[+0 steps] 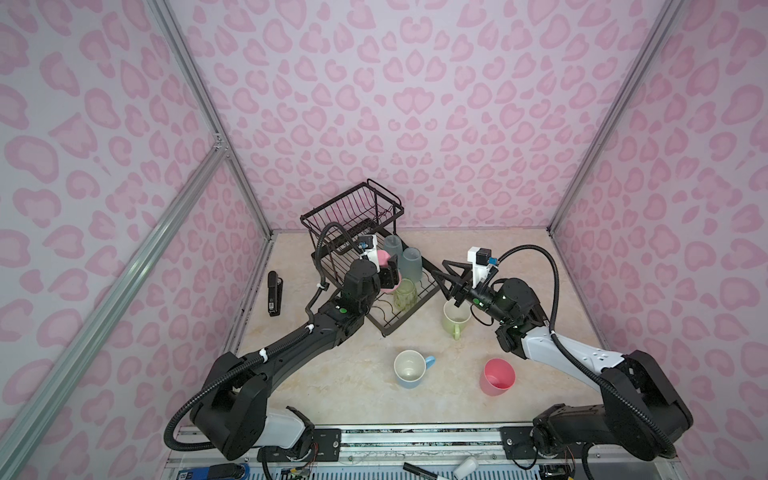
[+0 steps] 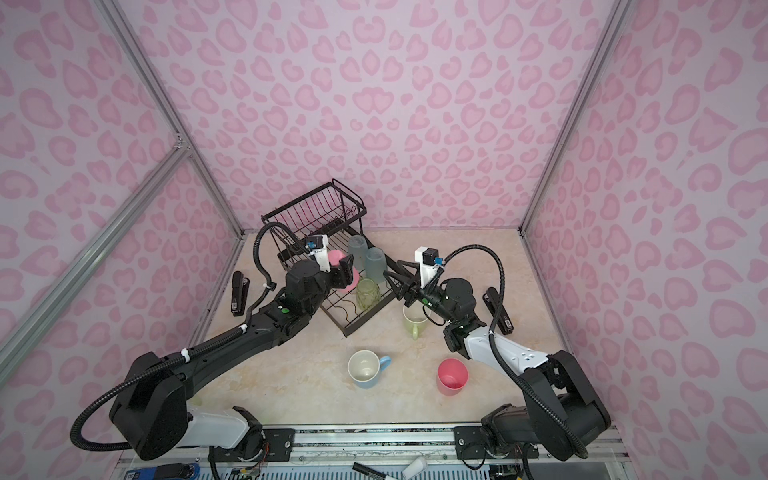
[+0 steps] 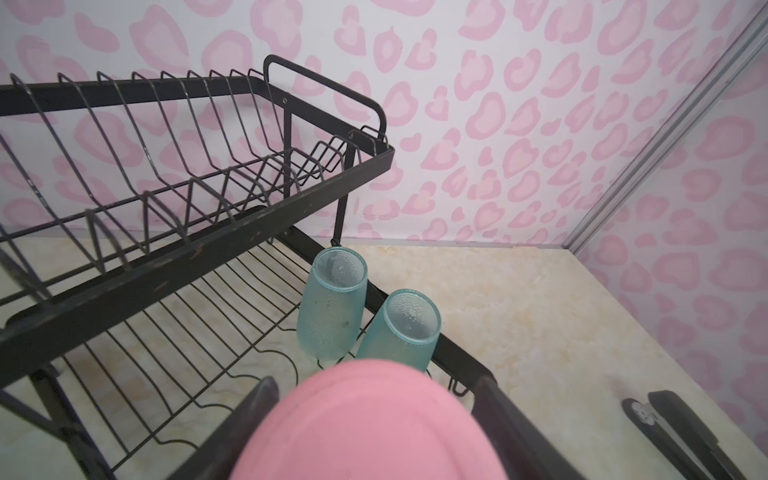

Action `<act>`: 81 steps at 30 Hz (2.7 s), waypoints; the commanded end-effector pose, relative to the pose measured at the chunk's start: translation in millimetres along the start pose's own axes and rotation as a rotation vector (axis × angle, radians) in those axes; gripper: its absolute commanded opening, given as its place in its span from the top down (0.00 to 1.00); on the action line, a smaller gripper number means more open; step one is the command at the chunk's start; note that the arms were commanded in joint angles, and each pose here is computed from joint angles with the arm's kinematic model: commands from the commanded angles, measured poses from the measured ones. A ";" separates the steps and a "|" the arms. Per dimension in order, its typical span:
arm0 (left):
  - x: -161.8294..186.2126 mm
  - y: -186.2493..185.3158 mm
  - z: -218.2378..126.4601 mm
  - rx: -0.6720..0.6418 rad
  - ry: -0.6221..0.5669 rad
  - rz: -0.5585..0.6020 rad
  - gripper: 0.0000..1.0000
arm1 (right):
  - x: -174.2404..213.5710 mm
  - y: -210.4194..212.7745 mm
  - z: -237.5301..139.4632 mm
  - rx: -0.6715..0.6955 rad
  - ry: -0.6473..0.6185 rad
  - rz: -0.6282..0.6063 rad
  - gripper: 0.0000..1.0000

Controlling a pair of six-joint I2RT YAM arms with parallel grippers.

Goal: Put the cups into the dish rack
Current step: 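Open the right gripper and withdraw it while the left gripper holds the pink cup, then lower the pink cup upside down into the rack's lower tier with the left gripper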

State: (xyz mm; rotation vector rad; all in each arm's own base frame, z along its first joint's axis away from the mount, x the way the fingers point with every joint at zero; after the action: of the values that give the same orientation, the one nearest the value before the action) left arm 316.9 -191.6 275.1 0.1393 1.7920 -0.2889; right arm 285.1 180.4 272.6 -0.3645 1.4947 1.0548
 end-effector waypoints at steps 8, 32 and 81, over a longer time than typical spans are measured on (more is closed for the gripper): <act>22.2 9.2 15.9 -0.121 -0.073 0.093 0.35 | -4.9 2.3 -2.2 -0.020 -0.036 -0.018 0.42; 68.1 19.0 55.3 -0.312 -0.022 0.119 0.35 | 2.5 -3.1 -2.2 -0.028 -0.033 -0.003 0.42; 84.1 39.1 113.7 -0.403 0.042 -0.026 0.29 | 14.0 -22.5 5.8 -0.034 -0.013 0.051 0.42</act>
State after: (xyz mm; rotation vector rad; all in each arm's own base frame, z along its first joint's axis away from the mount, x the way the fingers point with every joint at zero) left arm 409.8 -189.5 163.3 -0.1323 1.8639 0.0738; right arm 301.9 176.8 247.4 -0.3338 1.5165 1.1079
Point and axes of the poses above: each gripper's point midway between its finger pads, its own z axis out along the fingers, its own y axis along the line the jaws close on, x = y × z, the point moved 9 cm from there along -z, back along the fingers, and after that the axes turned 6 degrees about z, right-handed, at the moved point
